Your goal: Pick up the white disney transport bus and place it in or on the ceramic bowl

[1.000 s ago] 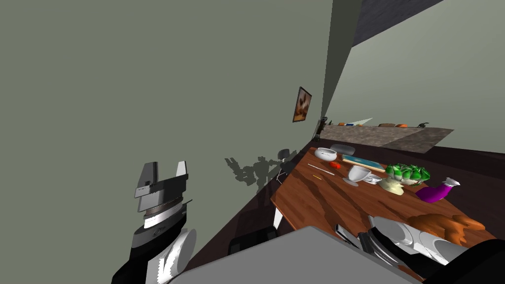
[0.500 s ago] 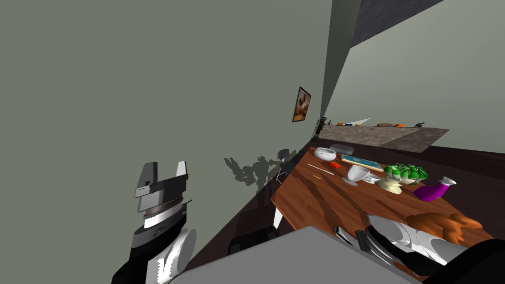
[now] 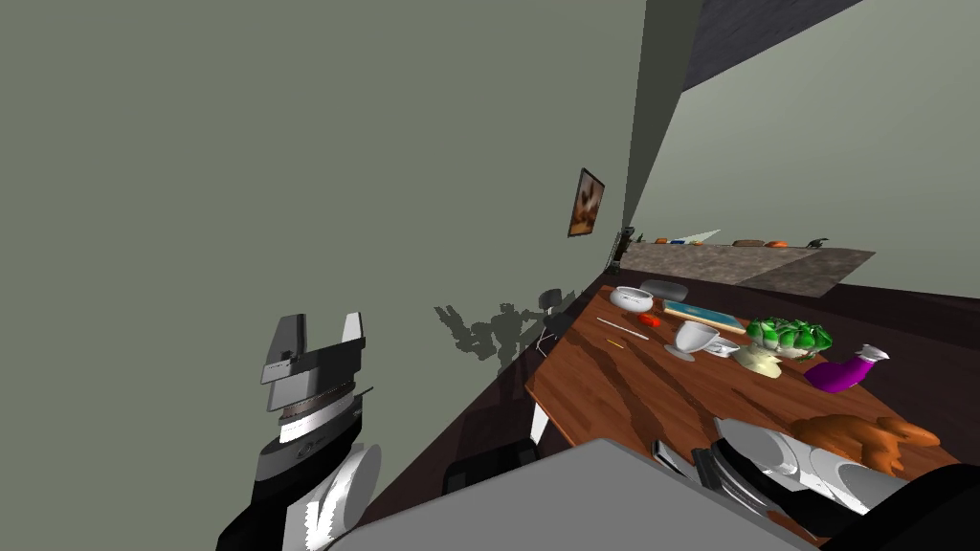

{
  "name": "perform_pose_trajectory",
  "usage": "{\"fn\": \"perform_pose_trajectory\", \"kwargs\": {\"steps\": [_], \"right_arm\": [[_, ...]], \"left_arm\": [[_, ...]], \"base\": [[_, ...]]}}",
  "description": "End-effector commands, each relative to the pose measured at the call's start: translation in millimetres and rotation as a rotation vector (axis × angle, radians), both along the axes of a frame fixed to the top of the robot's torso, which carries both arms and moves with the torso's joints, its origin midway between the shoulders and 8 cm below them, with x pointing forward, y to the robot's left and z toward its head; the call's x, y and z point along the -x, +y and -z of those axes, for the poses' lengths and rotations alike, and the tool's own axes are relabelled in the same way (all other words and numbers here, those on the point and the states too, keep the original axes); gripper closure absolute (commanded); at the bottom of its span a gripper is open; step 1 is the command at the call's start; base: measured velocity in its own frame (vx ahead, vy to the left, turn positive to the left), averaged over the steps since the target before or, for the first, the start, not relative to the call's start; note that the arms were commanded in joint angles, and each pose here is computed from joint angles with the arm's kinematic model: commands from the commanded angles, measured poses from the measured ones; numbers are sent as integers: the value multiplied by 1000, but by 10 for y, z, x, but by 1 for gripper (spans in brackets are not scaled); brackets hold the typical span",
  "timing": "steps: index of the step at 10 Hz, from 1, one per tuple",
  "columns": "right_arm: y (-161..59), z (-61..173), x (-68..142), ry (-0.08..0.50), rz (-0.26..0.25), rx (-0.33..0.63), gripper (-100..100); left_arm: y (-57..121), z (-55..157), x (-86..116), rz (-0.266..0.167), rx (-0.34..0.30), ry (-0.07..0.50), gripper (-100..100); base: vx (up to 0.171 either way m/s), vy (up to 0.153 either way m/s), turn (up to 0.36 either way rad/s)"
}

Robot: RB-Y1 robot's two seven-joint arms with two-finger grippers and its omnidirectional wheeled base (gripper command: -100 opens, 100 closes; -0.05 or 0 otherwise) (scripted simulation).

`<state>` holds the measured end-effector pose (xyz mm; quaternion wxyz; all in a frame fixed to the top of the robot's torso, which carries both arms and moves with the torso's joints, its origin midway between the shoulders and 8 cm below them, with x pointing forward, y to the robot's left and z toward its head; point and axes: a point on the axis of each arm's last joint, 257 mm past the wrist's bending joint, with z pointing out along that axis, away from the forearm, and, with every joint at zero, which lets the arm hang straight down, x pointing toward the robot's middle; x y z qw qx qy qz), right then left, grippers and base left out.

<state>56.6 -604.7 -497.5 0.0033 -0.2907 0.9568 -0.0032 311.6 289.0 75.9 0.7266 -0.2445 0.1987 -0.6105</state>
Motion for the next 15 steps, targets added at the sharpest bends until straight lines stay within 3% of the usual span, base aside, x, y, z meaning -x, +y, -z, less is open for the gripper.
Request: {"fn": "perform_pose_trajectory", "kwargs": {"steps": [1, 15], "right_arm": [[-79, -22, 123, 21, 0, 2, 100], [-442, -210, 410, 16, 94, 3, 100]], "left_arm": [[0, 0, 0, 0, 0, 0, 0], [0, 0, 0, 0, 0, 0, 0]], "base": [[-25, -25, 82], [-17, 17, 63]]}}
